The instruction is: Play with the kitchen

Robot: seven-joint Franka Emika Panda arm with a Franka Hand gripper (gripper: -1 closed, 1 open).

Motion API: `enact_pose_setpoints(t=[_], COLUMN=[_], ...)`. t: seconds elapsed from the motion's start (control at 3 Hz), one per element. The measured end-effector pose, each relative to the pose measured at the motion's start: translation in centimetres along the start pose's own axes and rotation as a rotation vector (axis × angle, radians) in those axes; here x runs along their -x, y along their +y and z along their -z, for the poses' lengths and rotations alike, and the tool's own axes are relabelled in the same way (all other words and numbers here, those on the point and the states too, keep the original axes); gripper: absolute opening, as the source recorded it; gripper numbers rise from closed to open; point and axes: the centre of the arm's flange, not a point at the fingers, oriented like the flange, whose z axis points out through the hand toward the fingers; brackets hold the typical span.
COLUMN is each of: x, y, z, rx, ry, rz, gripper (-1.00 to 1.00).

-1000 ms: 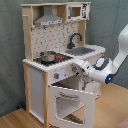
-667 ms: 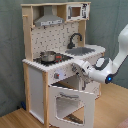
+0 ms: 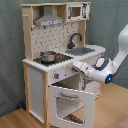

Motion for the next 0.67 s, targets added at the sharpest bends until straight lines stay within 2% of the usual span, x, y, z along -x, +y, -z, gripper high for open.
enact_pose_setpoints(t=[0.67], x=[-0.03], y=[0.06], z=[0.03], rx=[0.006], ry=[-0.003], rz=[0.256], gripper=[-1.0])
